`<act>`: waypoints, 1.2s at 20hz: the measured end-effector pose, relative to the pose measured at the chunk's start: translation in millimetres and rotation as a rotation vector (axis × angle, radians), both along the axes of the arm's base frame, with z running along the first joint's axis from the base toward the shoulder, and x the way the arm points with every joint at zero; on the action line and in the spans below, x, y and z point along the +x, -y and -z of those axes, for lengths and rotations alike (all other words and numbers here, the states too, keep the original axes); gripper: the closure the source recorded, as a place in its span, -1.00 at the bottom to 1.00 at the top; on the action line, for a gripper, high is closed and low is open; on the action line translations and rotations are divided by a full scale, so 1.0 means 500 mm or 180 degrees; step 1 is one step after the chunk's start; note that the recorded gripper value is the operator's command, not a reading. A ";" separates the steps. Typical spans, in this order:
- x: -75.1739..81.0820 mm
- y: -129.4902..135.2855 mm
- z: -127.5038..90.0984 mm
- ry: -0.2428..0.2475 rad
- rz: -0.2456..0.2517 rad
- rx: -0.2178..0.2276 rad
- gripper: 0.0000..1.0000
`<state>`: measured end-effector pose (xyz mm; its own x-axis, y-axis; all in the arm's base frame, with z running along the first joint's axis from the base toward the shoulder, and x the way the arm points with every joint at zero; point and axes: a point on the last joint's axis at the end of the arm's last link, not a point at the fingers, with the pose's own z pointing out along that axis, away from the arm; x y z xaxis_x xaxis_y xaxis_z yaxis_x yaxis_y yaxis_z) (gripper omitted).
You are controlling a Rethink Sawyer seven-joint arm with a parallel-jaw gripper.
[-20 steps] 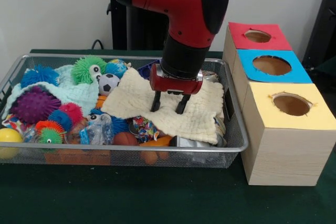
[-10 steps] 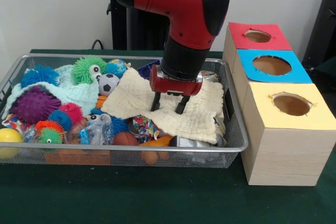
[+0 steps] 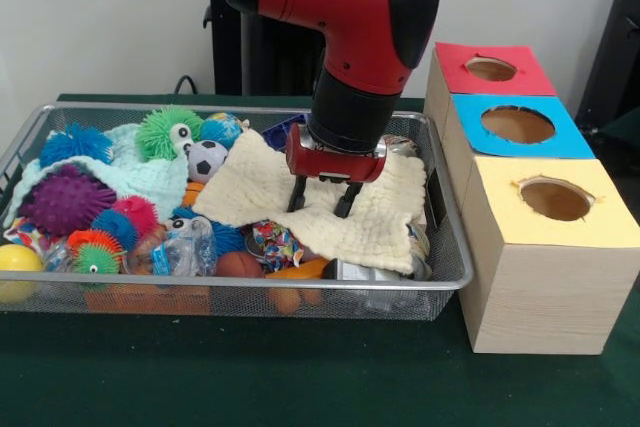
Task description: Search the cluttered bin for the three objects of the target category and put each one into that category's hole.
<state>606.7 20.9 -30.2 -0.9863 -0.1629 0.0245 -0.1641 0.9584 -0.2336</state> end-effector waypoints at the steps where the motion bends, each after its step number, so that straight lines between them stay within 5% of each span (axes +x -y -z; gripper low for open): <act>1: 0.000 0.000 0.000 0.0000 -0.0002 0.0000 -1.00; 24: -0.006 0.003 -0.010 0.0008 0.0034 0.0031 -1.00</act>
<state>603.5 19.5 -25.2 -0.9881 -0.1524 0.0207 -0.1531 0.9623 -0.2246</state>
